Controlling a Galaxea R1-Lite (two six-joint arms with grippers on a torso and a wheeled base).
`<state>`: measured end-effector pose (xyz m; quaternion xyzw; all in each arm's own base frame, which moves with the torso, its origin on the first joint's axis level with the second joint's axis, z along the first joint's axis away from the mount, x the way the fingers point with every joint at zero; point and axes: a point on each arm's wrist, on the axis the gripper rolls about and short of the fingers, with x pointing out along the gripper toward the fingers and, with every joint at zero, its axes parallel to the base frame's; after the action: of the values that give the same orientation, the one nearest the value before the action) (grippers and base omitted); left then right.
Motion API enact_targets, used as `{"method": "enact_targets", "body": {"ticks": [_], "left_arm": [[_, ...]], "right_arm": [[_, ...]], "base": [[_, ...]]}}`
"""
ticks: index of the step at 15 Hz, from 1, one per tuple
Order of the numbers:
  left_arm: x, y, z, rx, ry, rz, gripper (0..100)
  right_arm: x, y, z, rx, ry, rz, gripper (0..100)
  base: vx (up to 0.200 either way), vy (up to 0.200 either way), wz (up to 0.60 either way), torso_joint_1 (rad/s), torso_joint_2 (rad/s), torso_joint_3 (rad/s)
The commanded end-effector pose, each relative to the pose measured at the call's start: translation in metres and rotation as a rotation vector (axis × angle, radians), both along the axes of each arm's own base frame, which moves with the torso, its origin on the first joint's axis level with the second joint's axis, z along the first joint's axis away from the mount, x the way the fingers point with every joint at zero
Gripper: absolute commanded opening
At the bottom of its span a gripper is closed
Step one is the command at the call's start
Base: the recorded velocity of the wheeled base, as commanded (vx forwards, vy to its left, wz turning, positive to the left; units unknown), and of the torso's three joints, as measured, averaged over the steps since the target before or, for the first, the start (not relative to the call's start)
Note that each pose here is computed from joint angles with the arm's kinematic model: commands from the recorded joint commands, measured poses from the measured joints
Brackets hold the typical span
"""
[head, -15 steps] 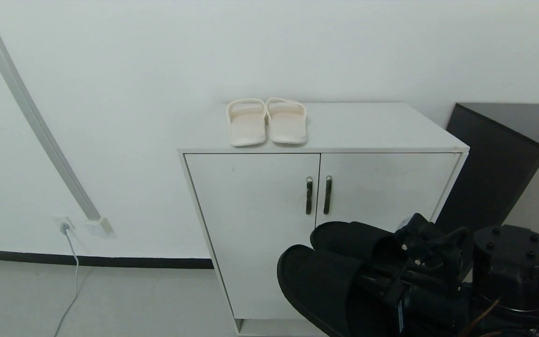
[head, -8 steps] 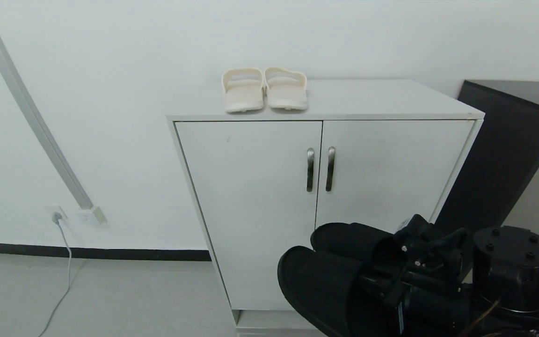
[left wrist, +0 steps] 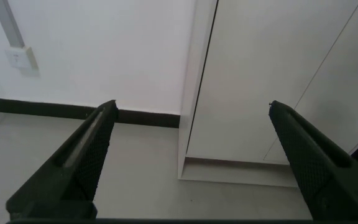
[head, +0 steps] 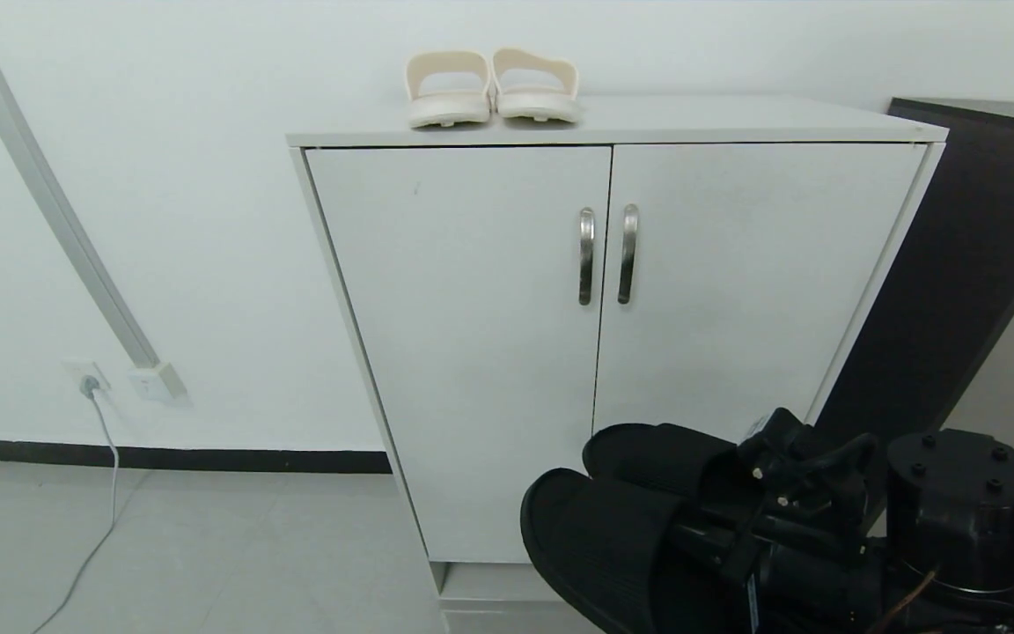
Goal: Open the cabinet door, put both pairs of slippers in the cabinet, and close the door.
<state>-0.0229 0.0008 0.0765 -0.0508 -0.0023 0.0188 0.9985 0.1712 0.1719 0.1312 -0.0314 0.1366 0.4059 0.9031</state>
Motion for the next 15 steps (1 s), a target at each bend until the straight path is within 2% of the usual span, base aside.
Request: {"method": "enact_targets", "body": {"ticks": [1,9,11,12,13,14,15], "left_arm": [[0.000,0.000,0.000,-0.001,0.000,0.000,100],[0.000,0.000,0.000,-0.004,-0.002,0.016,100],[-0.002,0.000,0.008,-0.007,-0.028,0.010,100],[-0.008,0.000,0.033,-0.058,-0.087,-0.004,100],[-0.010,0.000,0.049,-0.114,-0.110,-0.018,100],[-0.007,0.000,0.067,-0.131,-0.100,-0.054,100],[-0.007,0.000,0.067,-0.131,-0.100,-0.054,100]], "right_arm": [[-0.001,0.001,0.001,0.003,-0.004,0.004,0],[-0.007,-0.003,-0.001,-0.019,-0.018,0.015,0],[-0.007,-0.003,-0.001,-0.020,-0.016,0.018,0],[-0.007,-0.003,-0.001,-0.019,-0.016,0.021,0],[-0.007,-0.003,-0.001,-0.020,-0.015,0.021,0],[-0.008,-0.002,-0.002,-0.022,-0.014,0.024,0],[-0.008,-0.002,-0.002,-0.022,-0.014,0.024,0]], "base": [[0.000,0.000,0.00,0.002,0.17,0.183],[0.000,0.000,0.00,0.000,0.02,0.018],[0.000,0.000,0.00,0.000,0.00,0.000],[0.000,0.000,0.00,0.000,0.00,0.000],[0.000,0.000,0.00,0.000,0.00,0.000],[0.000,0.000,0.00,0.000,0.00,0.000],[0.000,0.000,0.00,0.000,0.00,0.000]]}}
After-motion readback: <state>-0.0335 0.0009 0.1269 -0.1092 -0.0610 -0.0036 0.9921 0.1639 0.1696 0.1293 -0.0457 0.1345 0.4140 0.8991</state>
